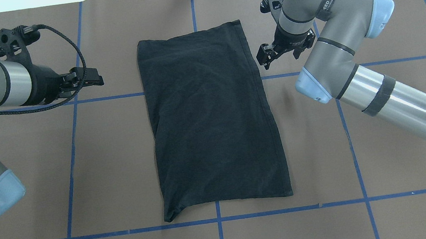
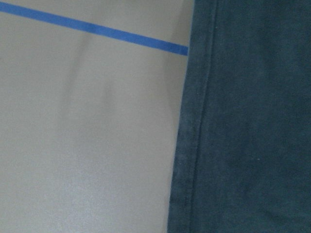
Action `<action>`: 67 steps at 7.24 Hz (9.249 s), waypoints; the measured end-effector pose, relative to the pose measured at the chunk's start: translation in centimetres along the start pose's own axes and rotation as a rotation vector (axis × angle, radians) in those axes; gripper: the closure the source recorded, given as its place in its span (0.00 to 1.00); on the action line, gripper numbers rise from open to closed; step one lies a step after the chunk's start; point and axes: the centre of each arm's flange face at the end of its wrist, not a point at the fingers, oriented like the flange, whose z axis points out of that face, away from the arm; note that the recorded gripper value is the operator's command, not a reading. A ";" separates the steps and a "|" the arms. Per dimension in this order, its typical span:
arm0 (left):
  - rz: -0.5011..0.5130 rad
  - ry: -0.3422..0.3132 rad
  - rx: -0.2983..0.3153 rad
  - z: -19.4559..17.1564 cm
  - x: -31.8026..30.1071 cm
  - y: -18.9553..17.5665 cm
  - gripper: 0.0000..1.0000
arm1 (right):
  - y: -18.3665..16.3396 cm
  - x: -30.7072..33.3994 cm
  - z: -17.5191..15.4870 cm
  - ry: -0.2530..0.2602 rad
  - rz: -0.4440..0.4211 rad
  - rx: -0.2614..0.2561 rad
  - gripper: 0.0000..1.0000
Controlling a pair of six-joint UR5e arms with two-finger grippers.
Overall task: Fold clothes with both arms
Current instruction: 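Move the left gripper to the shirt's near corner while right gripper lowers to far corner, then move the right gripper down along the shirt edge to the near corner, then grasp the shirt's two near corners with both grippers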
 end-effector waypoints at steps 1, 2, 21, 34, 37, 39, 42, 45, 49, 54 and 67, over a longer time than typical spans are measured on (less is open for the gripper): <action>-0.051 0.027 -0.021 -0.3 1.0 1.3 0.00 | 1.8 -0.6 -2.2 -0.048 0.036 0.021 0.00; -0.114 0.057 -0.070 -0.2 2.6 3.9 0.00 | 3.9 -1.4 -4.6 -0.101 0.075 0.036 0.00; -0.327 -0.038 -0.365 12.0 5.0 30.2 0.41 | 10.5 -3.6 -10.2 -0.246 0.177 0.020 0.00; -0.359 0.029 -0.316 8.6 6.1 25.3 1.00 | 21.3 -11.3 0.0 -0.198 0.384 -0.034 0.00; -0.366 0.026 -0.318 8.7 6.1 25.4 1.00 | 24.2 -11.9 3.3 -0.090 0.421 -0.085 0.00; -0.367 0.024 -0.318 8.8 6.1 25.5 1.00 | 25.5 -11.7 4.9 -0.053 0.413 -0.109 0.00; -0.367 0.021 -0.319 9.0 6.0 25.6 1.00 | 26.0 -11.6 6.7 -0.022 0.404 -0.122 0.00; -0.367 0.022 -0.321 8.9 6.0 25.7 1.00 | 26.6 -11.8 7.6 -0.007 0.396 -0.126 0.03; -0.368 0.025 -0.321 8.8 6.1 25.6 1.00 | 27.4 -12.3 8.1 -0.003 0.387 -0.135 0.24; -0.367 0.026 -0.321 8.7 6.2 25.6 1.00 | 27.3 -12.3 8.4 0.001 0.386 -0.138 0.34; -0.368 0.039 -0.319 7.2 6.8 25.1 1.00 | 27.0 -12.5 4.5 -0.090 0.392 -0.184 1.00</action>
